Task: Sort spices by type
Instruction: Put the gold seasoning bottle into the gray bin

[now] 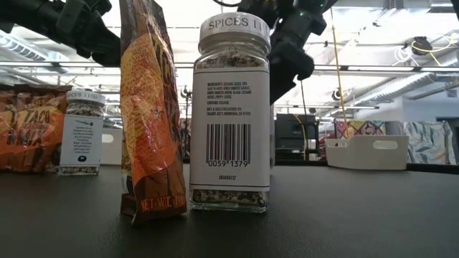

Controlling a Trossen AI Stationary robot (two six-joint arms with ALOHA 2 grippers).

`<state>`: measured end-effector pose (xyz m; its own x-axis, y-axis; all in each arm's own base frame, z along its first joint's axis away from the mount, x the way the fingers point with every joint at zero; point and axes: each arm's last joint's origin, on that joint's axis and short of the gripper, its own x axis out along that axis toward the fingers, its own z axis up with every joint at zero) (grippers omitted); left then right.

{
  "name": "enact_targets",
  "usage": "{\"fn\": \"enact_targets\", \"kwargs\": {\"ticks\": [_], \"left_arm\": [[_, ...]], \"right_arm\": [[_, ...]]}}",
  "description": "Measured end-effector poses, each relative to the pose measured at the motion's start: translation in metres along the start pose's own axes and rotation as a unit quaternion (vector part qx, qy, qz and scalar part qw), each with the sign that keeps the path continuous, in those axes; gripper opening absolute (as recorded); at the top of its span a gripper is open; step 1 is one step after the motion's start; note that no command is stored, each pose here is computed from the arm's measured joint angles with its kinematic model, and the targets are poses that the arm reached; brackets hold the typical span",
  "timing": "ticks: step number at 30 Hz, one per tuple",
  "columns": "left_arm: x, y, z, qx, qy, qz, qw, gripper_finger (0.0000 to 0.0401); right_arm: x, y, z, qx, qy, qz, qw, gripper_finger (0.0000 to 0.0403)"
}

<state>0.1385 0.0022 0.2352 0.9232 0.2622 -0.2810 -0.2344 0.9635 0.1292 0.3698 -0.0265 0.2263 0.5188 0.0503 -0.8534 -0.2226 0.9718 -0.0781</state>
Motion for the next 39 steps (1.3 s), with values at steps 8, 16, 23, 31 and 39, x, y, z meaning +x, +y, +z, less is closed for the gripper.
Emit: {"fn": "enact_targets", "kwargs": {"ticks": [8, 16, 23, 31, 39], "left_arm": [[0.0, 0.0, 0.0, 0.0, 0.0, 0.0, 1.0, 0.0367], [0.0, 0.0, 0.0, 0.01, 0.002, 0.0, 1.0, 0.0367], [0.0, 0.0, 0.0, 0.011, 0.002, 0.0, 1.0, 0.0367], [0.0, 0.0, 0.0, 0.013, 0.002, 0.0, 1.0, 0.0367], [0.0, 0.0, 0.0, 0.013, 0.002, 0.0, 1.0, 0.0367]], "right_arm": [[-0.06, -0.004, -0.01, 0.007, 0.02, -0.061, 0.998, 0.0271], [-0.145, -0.031, -0.048, 0.117, 0.025, -0.157, 0.98, 0.0273], [-0.203, -0.065, -0.094, 0.238, 0.019, -0.258, 0.936, 0.0273], [-0.22, -0.118, -0.149, 0.382, 0.058, -0.322, 0.864, 0.0274], [-0.2, -0.165, -0.194, 0.475, 0.117, -0.313, 0.814, 0.0274]]}}
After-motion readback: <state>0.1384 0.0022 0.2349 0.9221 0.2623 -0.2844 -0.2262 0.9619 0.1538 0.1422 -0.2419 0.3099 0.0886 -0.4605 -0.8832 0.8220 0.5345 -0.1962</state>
